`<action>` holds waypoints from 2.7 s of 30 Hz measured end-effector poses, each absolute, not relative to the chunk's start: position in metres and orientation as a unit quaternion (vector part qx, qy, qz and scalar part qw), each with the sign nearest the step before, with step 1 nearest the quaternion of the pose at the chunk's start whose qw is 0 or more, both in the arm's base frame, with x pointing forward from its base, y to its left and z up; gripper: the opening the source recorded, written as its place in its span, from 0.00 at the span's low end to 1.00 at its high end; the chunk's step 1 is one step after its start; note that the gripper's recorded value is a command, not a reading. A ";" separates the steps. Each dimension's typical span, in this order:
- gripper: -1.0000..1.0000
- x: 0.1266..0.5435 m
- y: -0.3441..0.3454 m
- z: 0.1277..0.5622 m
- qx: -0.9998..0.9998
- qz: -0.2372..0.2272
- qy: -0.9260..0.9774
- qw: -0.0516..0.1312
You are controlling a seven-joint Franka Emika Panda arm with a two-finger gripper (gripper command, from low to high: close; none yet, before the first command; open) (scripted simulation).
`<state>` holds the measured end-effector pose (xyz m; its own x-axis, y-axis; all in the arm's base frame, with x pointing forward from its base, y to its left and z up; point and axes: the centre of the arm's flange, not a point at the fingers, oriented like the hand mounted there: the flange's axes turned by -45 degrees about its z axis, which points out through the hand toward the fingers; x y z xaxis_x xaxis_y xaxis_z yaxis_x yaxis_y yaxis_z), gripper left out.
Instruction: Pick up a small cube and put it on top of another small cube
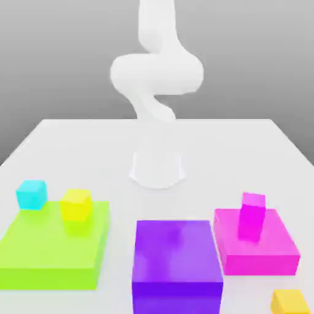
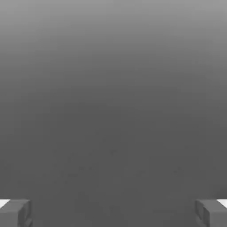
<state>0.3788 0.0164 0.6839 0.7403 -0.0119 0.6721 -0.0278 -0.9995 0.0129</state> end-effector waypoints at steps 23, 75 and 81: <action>0.50 0.530 0.172 0.338 0.993 0.106 0.002 0.044; 0.00 0.286 0.225 0.283 0.943 0.000 0.333 0.001; 1.00 0.284 0.224 0.251 0.943 0.000 0.334 0.001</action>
